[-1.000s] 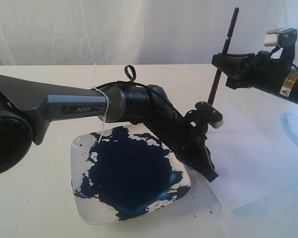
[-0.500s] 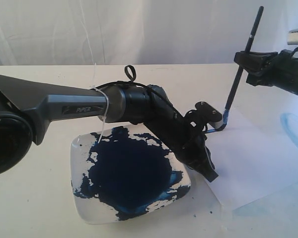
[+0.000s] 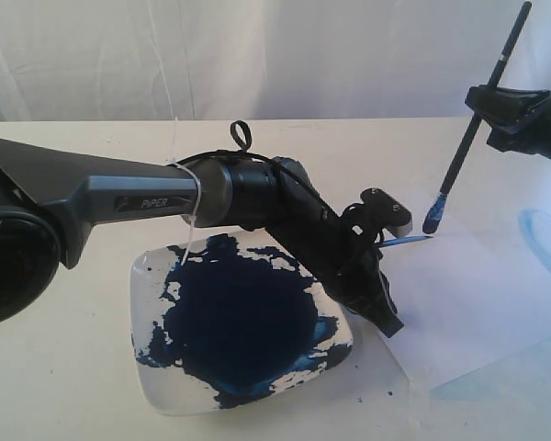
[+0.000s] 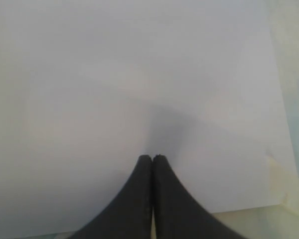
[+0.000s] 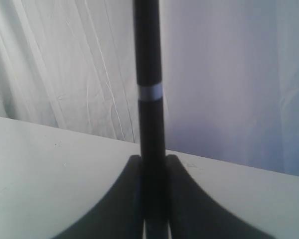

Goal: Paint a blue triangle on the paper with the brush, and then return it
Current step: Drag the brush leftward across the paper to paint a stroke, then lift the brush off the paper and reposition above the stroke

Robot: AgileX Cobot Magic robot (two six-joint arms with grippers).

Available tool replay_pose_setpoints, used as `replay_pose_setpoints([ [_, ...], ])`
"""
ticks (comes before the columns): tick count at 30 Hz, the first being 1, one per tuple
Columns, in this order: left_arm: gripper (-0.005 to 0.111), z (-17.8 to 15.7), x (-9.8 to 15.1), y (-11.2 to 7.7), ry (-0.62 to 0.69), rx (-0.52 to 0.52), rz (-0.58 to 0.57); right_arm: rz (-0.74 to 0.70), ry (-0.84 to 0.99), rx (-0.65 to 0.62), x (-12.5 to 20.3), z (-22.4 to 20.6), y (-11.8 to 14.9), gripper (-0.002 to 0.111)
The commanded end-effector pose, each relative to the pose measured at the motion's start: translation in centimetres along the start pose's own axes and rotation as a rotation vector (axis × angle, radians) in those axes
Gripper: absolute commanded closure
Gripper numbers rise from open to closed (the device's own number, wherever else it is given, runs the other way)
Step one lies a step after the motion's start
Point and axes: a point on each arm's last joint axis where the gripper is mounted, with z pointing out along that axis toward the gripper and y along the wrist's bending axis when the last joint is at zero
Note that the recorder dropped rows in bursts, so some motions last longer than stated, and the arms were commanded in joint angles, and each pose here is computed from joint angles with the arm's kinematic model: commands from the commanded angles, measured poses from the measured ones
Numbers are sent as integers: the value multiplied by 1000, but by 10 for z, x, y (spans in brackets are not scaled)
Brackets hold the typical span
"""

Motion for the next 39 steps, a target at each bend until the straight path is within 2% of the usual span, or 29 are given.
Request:
replay_pose_setpoints([
  [1,107,-1,-3,-4,-1,9,12,-12,-34,8,-5,-2,-2,108],
  [7,107,-50,-34,-12,-104,-95,114,-88,-89,-2,-39,-6,10,108],
  [12,107,-101,-49,-11,-172,-118,106,-169,-139,-29,-76,-14,29,108],
  [15,107,-125,-48,-6,-169,-107,90,-237,-129,-72,-91,-19,43,108],
  [17,107,-139,-43,-6,-135,-60,78,-257,-107,-120,-104,-25,57,108],
  [21,107,-144,-34,-19,-25,42,107,-253,-93,-175,-133,-39,86,108],
  [24,107,-145,-30,-22,-9,58,96,-256,-77,-118,-140,-48,96,108],
  [26,107,-148,-27,-24,-18,41,86,-279,-45,-7,-142,-60,106,108],
  [28,107,-152,-28,-25,-28,23,92,-231,-70,104,-141,-74,114,108],
  [32,107,-152,-28,-24,-31,18,89,-40,-142,244,-131,-98,128,108],
  [33,107,-152,-28,-24,-31,18,89,44,-138,291,-128,-102,128,108],
  [35,107,-153,-27,-22,-33,14,69,131,-136,328,-126,-106,128,108],
  [39,107,-156,-24,-17,-27,18,38,206,-160,344,-126,-108,129,108],
])
